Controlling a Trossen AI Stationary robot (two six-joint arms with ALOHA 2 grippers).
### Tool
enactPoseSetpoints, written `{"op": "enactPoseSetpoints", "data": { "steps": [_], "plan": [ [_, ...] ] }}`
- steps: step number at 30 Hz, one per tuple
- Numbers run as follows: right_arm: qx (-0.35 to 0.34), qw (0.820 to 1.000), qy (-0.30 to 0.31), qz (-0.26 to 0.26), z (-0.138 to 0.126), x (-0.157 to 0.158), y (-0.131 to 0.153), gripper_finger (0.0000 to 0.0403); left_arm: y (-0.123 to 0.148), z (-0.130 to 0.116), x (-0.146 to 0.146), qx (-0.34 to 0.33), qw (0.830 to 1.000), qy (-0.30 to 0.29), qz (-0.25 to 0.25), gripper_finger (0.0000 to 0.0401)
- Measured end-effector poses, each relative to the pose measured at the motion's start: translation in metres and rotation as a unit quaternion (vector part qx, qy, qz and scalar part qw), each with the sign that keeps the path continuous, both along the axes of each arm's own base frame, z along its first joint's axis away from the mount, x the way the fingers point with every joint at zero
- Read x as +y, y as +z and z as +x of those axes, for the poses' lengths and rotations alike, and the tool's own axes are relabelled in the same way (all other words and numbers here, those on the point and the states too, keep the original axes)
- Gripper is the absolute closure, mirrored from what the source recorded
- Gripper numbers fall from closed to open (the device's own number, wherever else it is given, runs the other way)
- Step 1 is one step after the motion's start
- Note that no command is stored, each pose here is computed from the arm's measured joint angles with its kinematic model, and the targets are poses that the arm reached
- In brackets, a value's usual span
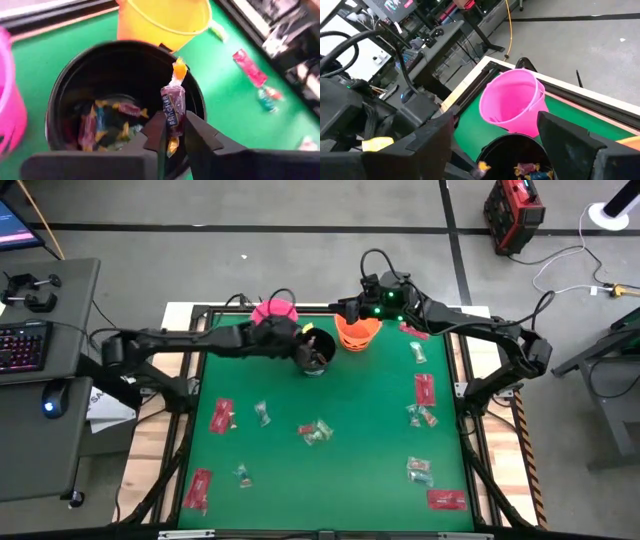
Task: Sort candy by brand, put in halloween buckets
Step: Put the red candy into the black bucket
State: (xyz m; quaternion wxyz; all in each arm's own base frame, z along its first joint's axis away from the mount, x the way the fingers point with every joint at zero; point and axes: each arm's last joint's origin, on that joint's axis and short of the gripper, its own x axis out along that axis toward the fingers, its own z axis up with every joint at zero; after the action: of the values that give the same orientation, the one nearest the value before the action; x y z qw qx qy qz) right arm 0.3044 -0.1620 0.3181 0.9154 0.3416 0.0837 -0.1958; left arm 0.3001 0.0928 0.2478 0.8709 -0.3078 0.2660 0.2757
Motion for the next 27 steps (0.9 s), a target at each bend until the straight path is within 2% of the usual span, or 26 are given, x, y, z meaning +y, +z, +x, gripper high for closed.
{"op": "enactPoseSetpoints", "data": {
  "steps": [6, 13, 17, 22, 25, 27],
  "plan": [
    [-0.001, 1.0, -0.002, 0.005, 0.0, 0.0, 0.0, 0.0124, 0.004, 0.013, 0.013, 0.061, 0.998, -0.023, 0.008, 0.0291],
    [-0.001, 1.0, -0.001, 0.003, 0.0, 0.0, 0.0, 0.0124, 0.016, -0.01, 0.001, 0.118, 0.992, -0.037, -0.036, 0.0237],
    [0.001, 1.0, 0.0, -0.003, 0.0, 0.0, 0.0, 0.0124, 0.03, -0.034, -0.022, 0.16, 0.986, -0.027, -0.047, 0.0229],
    [0.004, 1.0, 0.002, -0.008, 0.0, 0.0, 0.0, 0.0124, 0.045, -0.062, -0.062, 0.199, 0.979, 0.033, -0.026, 0.0229],
    [0.008, 1.0, 0.009, -0.011, 0.0, 0.0, -0.001, 0.0124, 0.048, -0.071, -0.082, 0.202, 0.978, 0.05, -0.03, 0.0229],
    [0.012, 0.999, 0.036, -0.005, 0.0, 0.002, -0.002, 0.0124, 0.047, -0.074, -0.092, 0.208, 0.976, 0.055, -0.035, 0.0229]
  ]
}}
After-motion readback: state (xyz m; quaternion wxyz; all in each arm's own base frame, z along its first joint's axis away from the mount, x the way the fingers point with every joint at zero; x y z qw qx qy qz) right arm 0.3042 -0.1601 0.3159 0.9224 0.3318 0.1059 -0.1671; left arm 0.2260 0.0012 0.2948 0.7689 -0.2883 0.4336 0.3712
